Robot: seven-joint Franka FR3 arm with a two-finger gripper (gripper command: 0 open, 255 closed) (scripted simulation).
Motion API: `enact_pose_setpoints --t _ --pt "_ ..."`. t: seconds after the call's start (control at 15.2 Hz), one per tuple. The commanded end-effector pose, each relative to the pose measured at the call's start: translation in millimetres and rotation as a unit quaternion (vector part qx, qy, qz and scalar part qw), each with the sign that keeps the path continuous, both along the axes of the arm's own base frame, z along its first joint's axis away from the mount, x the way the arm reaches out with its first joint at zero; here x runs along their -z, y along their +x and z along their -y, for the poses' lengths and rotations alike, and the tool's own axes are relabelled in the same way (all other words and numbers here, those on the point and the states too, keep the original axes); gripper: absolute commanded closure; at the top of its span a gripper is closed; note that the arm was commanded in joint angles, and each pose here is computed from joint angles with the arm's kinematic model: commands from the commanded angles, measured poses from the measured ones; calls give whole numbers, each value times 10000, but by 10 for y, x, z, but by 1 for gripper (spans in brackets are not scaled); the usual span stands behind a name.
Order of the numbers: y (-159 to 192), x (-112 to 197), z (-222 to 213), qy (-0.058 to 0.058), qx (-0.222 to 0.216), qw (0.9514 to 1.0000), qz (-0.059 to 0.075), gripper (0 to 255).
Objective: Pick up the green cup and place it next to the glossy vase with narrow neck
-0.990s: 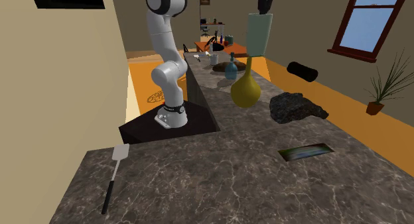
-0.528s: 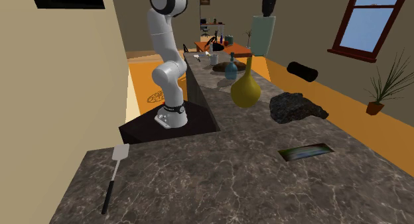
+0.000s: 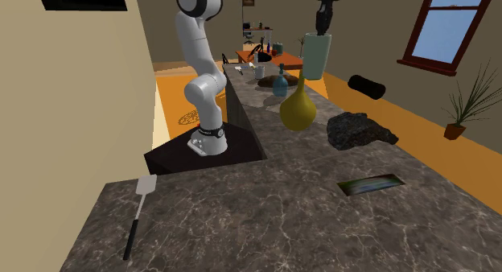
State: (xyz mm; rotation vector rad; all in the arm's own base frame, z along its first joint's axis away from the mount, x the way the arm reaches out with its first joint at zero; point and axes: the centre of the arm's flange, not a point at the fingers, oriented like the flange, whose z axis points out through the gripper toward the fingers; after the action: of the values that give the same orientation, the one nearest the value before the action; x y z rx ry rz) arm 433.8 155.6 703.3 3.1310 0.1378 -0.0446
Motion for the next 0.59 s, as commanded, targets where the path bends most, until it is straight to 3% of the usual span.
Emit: enact_pose_setpoints --t 0.0,0.53 --pt "-4 99 -3 1 0 10000 4 255" --pt "-4 521 -3 1 0 10000 4 255"
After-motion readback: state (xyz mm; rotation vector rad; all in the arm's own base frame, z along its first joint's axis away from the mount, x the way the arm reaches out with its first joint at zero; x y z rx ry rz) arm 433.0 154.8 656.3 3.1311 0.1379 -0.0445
